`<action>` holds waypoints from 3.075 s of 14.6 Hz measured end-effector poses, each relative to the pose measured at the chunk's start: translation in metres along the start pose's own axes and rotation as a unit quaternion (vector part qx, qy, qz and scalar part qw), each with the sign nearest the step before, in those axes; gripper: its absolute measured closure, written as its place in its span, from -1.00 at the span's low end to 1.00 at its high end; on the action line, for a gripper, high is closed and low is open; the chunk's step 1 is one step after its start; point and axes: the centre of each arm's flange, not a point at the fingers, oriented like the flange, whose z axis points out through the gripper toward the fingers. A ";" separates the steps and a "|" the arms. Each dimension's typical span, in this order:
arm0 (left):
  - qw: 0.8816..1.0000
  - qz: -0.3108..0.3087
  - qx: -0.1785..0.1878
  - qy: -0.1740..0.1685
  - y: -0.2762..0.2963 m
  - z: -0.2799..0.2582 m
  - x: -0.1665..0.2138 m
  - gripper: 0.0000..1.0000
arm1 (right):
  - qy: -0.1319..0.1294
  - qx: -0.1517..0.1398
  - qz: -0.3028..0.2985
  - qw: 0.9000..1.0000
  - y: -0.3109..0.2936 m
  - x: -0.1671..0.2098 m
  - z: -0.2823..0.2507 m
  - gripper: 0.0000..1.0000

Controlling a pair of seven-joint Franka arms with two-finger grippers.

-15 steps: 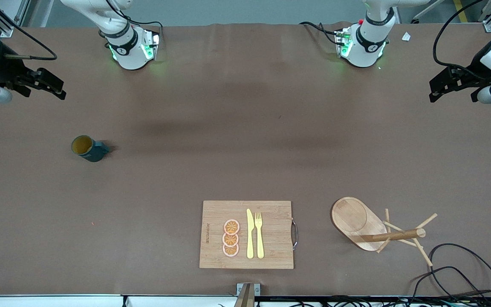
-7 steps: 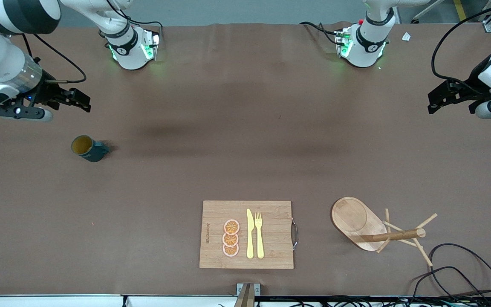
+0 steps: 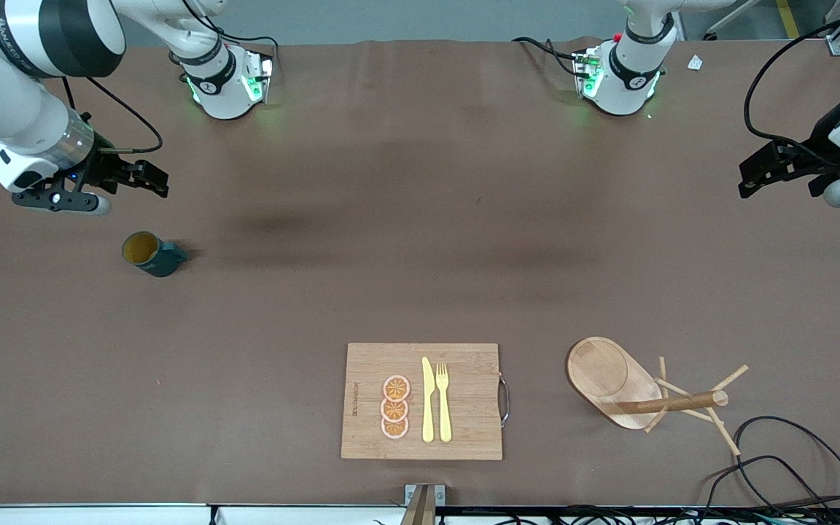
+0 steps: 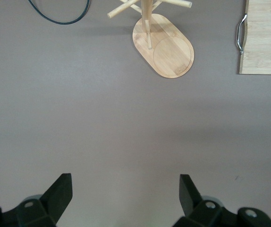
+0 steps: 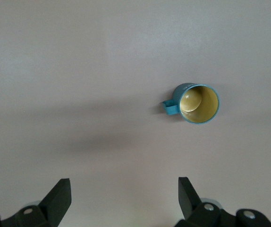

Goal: Pass cup and hang on rack
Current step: 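Move the right gripper down over the teal mug, then lower the right gripper and close it on the teal mug rim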

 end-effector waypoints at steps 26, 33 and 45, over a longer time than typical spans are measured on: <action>1.000 0.002 -0.001 0.009 0.002 -0.008 0.001 -1.00 | 0.046 0.007 -0.080 0.996 0.074 0.001 0.196 -1.00; 1.000 0.002 -0.001 0.000 0.002 0.001 0.006 -1.00 | 0.021 -0.035 -0.140 0.989 0.073 0.004 0.229 -1.00; 1.000 0.002 -0.001 -0.006 0.004 0.008 0.010 -1.00 | 0.009 -0.065 -0.410 0.910 0.075 0.006 0.230 -1.00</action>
